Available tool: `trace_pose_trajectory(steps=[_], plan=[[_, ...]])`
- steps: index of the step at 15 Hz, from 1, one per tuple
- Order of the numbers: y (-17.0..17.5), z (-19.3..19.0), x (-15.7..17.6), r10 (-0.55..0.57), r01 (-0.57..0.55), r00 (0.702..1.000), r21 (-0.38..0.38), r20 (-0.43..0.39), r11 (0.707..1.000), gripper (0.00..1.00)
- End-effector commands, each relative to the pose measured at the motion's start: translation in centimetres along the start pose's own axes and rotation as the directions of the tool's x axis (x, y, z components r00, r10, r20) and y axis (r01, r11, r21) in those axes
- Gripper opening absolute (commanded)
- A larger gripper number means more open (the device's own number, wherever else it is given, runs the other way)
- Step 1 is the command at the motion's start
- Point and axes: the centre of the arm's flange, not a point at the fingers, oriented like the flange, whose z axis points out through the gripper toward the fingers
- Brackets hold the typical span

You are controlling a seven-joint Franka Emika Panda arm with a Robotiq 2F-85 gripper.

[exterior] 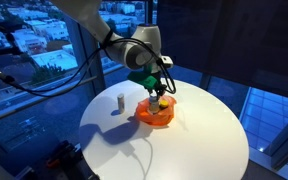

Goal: Remove the white container from the orange plastic bag and put it on the table

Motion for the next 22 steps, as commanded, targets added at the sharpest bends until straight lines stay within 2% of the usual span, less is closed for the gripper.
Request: trace_pose_trajectory(steps=[1,5,10,17,22], plan=[[-1.2,-3.4,-1.7,-0.038,0.038,0.999,0.013,-0.011,0.999,0.19],[-3.7,-5.3,-3.2,-0.076,0.076,0.997,0.034,-0.001,0.997,0.19],[-6.0,-5.9,-6.2,-0.117,0.115,0.993,0.042,0.035,0.992,0.19],[-6.1,-3.5,-9.9,-0.118,0.110,0.988,0.080,0.104,0.991,0.19],[-5.5,-1.1,-12.0,-0.117,0.106,0.987,0.105,0.112,0.989,0.19]])
